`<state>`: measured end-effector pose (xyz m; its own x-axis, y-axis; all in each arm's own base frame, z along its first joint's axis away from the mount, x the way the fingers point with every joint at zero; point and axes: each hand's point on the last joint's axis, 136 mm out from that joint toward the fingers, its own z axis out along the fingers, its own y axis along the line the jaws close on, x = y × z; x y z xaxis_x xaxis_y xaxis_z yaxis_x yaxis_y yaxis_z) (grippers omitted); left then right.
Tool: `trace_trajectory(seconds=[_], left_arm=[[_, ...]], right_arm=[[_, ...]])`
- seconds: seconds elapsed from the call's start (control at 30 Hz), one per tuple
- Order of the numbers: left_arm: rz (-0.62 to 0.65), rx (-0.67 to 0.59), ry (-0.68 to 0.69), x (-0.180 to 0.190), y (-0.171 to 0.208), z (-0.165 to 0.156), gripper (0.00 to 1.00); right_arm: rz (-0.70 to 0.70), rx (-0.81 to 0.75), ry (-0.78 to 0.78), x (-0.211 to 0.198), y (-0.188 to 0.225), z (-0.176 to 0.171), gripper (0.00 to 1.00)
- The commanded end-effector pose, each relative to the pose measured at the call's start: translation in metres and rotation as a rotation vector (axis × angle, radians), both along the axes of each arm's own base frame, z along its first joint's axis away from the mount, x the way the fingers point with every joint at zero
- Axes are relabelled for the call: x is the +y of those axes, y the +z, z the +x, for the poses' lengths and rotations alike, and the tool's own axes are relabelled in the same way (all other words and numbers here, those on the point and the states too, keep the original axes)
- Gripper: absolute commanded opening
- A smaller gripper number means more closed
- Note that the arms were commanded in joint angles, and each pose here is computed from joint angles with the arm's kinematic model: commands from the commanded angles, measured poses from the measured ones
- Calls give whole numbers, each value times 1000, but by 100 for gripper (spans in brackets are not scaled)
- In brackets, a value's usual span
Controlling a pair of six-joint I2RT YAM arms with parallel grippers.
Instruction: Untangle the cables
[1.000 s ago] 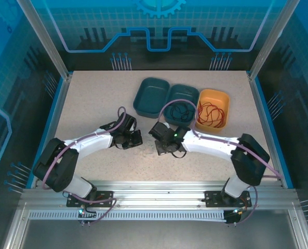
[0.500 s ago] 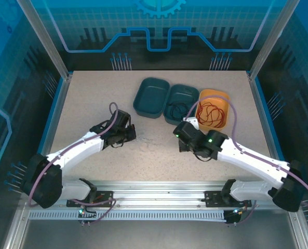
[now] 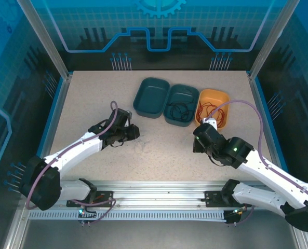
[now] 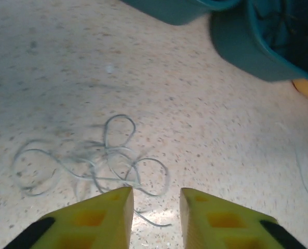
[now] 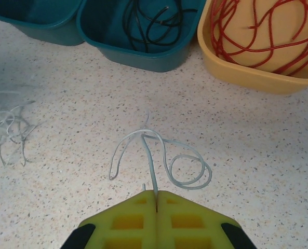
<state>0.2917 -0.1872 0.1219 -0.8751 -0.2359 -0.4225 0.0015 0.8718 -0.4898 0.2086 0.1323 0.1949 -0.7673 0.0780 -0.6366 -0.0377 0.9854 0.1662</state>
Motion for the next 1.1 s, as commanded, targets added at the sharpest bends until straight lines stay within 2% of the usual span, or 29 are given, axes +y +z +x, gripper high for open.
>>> trace_trajectory(seconds=[0.0,0.13,0.27,0.37,0.53,0.67,0.8,0.93,1.0,1.07], left_arm=[[-89,-46,-118,-23,21,-6,44],[-117,-119,-186,-31,40,-8,56],[-209,-252,-377,-61,70,-21,63],[-232,-325,-515,-87,81,-36,69],[-272,-356,-660,-122,80,-49,74],[-276,-360,-685,-136,74,-46,75],[-280,-339,-686,-144,66,-39,71],[-284,-317,-660,-151,57,-30,62],[-297,-309,-644,-154,56,-26,51],[-298,-305,-613,-155,57,-20,36]], right_arm=[[70,-12,73,16,14,1,0],[110,-14,122,30,22,2,0],[139,-33,159,39,33,4,0],[171,-43,189,48,39,6,0],[215,-48,229,61,43,7,0],[232,-50,245,66,46,7,0],[258,-54,265,71,48,6,0],[286,-56,295,79,49,5,0],[296,-47,311,85,48,6,0],[301,-32,327,90,45,5,0]])
